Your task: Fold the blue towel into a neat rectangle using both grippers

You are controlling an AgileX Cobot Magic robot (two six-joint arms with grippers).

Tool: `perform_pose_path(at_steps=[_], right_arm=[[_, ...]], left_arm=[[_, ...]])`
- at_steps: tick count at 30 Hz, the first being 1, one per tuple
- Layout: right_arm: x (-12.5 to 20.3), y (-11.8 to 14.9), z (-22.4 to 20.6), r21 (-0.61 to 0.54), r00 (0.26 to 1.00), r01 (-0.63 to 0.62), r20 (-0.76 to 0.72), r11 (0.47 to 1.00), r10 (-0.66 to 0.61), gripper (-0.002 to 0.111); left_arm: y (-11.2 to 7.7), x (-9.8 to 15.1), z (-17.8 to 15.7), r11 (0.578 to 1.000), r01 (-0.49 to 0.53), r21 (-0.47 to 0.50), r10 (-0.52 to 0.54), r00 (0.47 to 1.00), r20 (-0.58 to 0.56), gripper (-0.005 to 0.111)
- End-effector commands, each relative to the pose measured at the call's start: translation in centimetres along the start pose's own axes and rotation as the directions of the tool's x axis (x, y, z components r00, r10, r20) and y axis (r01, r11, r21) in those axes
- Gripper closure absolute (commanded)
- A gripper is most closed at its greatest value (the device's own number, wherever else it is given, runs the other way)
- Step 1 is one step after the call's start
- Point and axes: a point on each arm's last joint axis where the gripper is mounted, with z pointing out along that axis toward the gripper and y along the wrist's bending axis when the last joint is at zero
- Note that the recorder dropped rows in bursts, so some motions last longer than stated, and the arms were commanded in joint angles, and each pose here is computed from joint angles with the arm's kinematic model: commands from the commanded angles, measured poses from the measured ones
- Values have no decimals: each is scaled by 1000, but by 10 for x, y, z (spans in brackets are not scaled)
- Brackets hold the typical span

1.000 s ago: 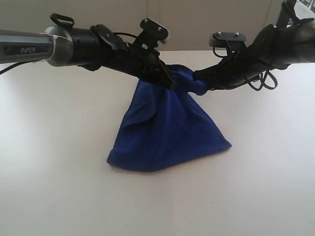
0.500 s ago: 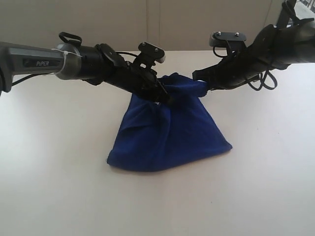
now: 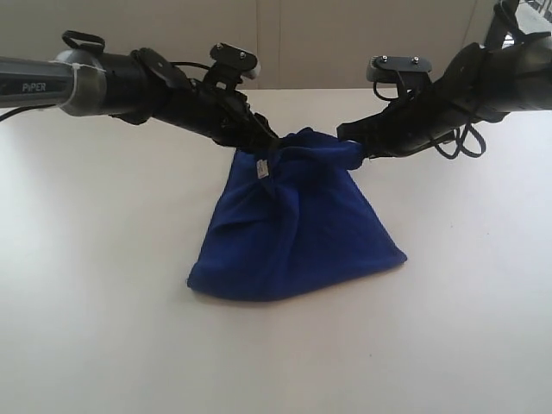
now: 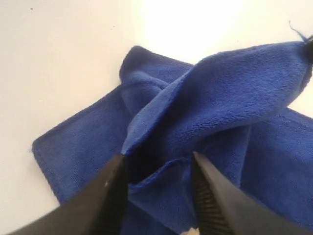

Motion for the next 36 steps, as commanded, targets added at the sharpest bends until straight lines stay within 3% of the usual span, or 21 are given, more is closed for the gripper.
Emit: perform_pose_path(at_steps=[1,6,8,11,14,16,18,22,24,36], right_arm=[[-1,-1,0,4,1000,-2,8,1000,2,108],[-1,-1,0,-4,1000,-22,11,1000,22,103],[-1,0,0,-10,1000,-25,2,1000,25,94],[-5,2,-8,-11,1000,-19,22,1000,20,67],[-15,4,-24,-8,997,-10,72,1000,10,60],[-22,6,-35,-2,993,-5,119,1000,5,64],[-27,7,-41,0,989,-4,147,1000,4,75],[-30,9,-34,-26,994,1,109,1000,1,108],[-35,8,-24,-42,996,4,85,999,-1,108],[-63,1,58,-141,1000,5,4,990,-5,108]], left_arm=[[8,1,-10,996,73,54,-72,997,-24,59],[8,2,-13,992,90,86,-87,995,-45,59],[8,-1,-16,994,79,81,-76,996,-40,59],[10,-14,-32,997,53,48,-53,999,-1,59],[16,-26,-51,998,63,27,-64,997,38,59],[23,-27,-60,996,86,30,-87,995,39,60],[29,-25,-63,988,152,40,-153,988,25,65],[37,-13,-54,981,192,42,-192,981,-6,95],[39,-10,-48,974,223,44,-223,975,-2,106],[61,30,8,902,432,-6,-432,902,6,107]])
